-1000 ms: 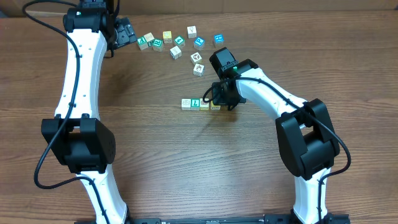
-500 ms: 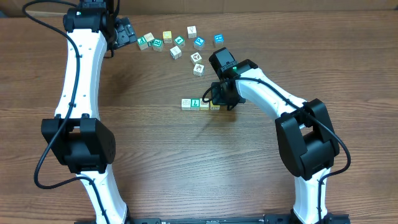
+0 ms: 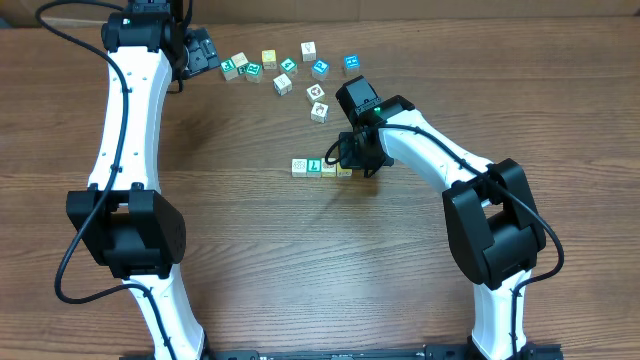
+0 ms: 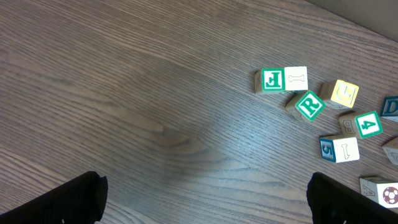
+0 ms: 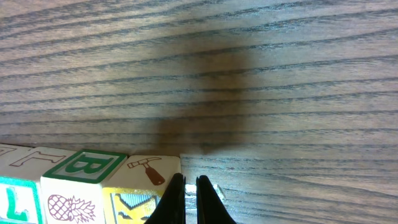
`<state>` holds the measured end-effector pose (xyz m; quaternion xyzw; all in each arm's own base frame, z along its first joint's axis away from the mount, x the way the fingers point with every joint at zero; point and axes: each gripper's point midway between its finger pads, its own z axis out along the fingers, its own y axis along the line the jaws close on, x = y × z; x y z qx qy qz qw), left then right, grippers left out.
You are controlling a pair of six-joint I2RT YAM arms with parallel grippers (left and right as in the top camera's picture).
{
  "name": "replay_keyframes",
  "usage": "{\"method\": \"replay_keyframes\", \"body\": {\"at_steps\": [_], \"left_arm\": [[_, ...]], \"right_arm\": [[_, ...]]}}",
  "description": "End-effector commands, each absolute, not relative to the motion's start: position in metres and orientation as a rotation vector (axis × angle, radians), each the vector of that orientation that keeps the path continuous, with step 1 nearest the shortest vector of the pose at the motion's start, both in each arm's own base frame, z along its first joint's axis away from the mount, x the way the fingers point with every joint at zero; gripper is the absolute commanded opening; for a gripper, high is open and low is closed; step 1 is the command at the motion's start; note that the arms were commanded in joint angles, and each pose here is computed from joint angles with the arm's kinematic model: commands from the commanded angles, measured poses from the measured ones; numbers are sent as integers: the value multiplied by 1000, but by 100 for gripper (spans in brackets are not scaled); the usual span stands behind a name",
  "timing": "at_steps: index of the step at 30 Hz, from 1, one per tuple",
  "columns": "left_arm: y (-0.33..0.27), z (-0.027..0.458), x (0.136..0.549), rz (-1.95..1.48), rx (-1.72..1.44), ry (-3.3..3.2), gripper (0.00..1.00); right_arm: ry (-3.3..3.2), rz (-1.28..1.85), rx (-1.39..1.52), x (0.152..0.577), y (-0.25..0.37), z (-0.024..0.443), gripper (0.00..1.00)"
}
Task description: Form a horizontal line
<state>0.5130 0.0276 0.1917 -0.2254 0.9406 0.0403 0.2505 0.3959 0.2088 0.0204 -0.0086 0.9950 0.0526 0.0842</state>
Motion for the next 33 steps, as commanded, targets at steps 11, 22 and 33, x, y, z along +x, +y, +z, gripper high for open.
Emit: {"method": "replay_keyframes", "body": {"at_steps": [11,22,33], "left_arm": [[28,199,515,111,-598,2546,100],[28,199,515,111,-599,2546,100],[28,199,515,111,-599,2546,100]], "right_arm": [[2984,147,31,393,209,13,4],[2991,76,86,391,199,12,4],[2999,70,80,389,198,12,4]]}}
